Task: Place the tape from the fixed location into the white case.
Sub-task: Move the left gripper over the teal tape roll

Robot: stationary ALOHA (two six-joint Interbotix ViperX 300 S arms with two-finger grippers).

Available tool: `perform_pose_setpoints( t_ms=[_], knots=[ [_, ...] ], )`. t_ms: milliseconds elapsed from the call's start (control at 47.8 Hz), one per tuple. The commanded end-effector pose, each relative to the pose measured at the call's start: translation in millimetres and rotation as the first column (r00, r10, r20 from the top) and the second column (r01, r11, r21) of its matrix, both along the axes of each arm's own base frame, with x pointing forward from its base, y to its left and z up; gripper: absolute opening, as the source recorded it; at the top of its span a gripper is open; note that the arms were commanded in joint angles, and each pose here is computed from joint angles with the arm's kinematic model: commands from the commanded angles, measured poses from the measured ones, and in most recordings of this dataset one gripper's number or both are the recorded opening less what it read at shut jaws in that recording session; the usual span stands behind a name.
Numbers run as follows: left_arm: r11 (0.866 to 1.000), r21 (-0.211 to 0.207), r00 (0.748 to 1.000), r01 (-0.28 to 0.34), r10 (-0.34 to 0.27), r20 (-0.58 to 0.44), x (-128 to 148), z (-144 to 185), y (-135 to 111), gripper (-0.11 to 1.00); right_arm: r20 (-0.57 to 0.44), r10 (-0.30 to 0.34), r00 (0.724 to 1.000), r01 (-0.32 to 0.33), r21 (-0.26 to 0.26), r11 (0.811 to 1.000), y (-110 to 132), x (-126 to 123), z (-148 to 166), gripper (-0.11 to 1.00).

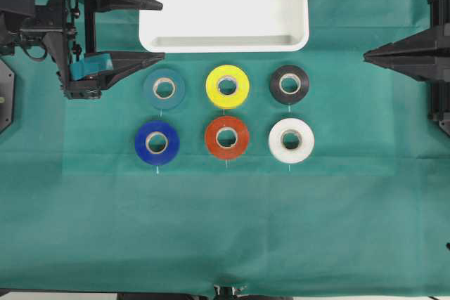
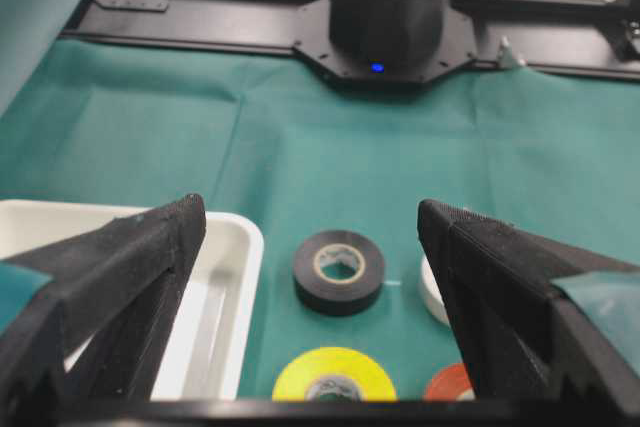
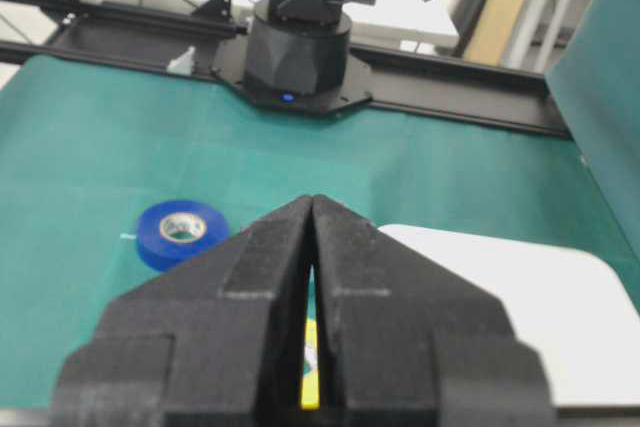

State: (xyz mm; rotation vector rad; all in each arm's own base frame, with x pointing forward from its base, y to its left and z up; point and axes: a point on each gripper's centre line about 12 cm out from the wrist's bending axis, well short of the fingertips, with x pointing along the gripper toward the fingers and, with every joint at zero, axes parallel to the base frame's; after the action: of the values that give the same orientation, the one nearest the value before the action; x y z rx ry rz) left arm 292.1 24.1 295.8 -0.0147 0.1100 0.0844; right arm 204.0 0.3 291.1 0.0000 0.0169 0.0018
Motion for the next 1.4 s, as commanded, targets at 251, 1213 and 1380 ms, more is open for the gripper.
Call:
perform_pose_setpoints(
  t_ms=[251,1213,1380],
  knots=[
    [1.000,-0.019,1.000,-0.005,0.006,0.006,2,12,1,1.00,0.021,0.000,1.000,0.000,0.003,1.000,0,3,12,0.00],
    [0.923,-0.248,0.646,-0.295,0.001,-0.763,33,4,2,0.99,-0.015,0.001,1.000,-0.001,0.009,1.000,0,6,5,0.00],
    [0.915,-0.244,0.605,-0.321,0.000,-0.796,39,6,3,0.99,-0.018,0.001,1.000,-0.001,0.012,1.000,0,6,5,0.00]
  ],
)
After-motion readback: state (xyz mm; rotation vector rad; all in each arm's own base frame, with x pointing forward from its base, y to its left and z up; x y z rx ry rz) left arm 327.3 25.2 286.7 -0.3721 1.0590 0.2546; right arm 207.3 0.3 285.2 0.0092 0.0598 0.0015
